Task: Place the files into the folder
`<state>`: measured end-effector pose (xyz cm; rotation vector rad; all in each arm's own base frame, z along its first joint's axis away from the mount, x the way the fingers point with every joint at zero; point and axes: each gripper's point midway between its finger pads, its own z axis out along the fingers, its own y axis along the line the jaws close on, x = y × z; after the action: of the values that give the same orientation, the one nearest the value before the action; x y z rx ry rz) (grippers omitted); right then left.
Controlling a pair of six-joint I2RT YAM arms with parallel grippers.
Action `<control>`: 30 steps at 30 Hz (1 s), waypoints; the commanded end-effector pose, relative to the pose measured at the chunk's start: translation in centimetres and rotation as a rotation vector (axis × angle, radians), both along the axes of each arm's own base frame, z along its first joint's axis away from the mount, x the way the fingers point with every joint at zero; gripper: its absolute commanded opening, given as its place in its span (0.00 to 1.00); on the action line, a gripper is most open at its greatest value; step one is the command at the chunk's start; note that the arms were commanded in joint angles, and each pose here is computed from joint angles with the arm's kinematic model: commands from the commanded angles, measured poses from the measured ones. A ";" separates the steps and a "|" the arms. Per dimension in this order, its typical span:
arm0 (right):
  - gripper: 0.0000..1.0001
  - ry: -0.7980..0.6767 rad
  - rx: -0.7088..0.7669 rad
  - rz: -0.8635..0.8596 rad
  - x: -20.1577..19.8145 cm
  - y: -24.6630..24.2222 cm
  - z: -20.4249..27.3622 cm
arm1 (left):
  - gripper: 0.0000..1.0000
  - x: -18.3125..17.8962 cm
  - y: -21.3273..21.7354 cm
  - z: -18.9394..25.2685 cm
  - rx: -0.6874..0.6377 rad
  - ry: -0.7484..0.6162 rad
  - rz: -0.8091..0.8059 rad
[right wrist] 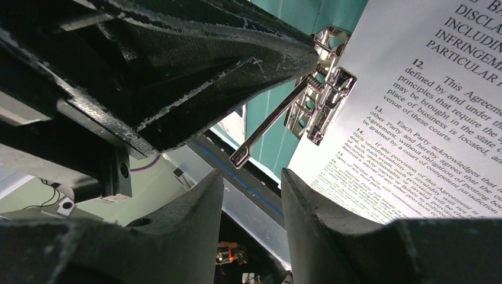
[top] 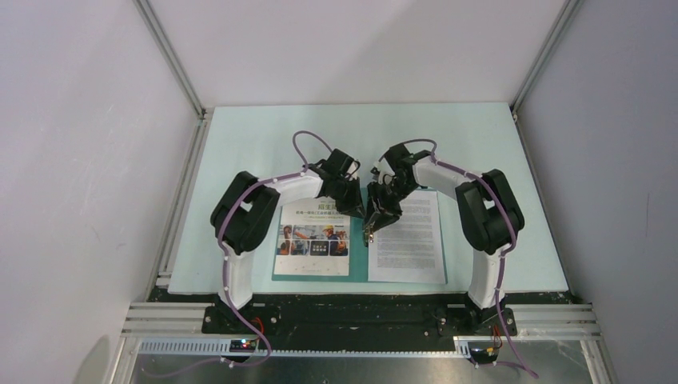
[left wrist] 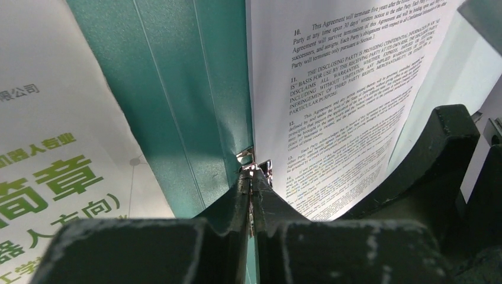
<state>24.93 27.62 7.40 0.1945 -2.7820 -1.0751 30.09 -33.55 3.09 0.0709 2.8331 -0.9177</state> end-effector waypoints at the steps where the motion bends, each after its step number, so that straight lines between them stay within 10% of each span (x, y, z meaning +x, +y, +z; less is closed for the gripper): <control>1: 0.45 -0.008 0.022 -0.001 0.7 0.8 0.6 | 0.10 0.2 -0.7 0.2 -0.034 0.010 -0.015; 6: 0.43 0.002 0.024 -0.004 0.7 1.0 0.5 | 0.24 0.1 -0.6 0.4 -0.027 0.006 -0.019; 19: 0.40 -0.023 0.035 -0.008 1.0 0.5 1.2 | 0.20 1.4 0.5 5.1 -0.025 -0.157 0.017; 30: 0.40 -0.025 0.032 -0.008 1.0 0.5 1.0 | 0.21 0.3 0.3 0.8 0.025 0.002 0.027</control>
<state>25.09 27.63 6.94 0.1706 -2.7687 -1.0718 30.57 -33.27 4.76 0.0742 2.7878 -0.8997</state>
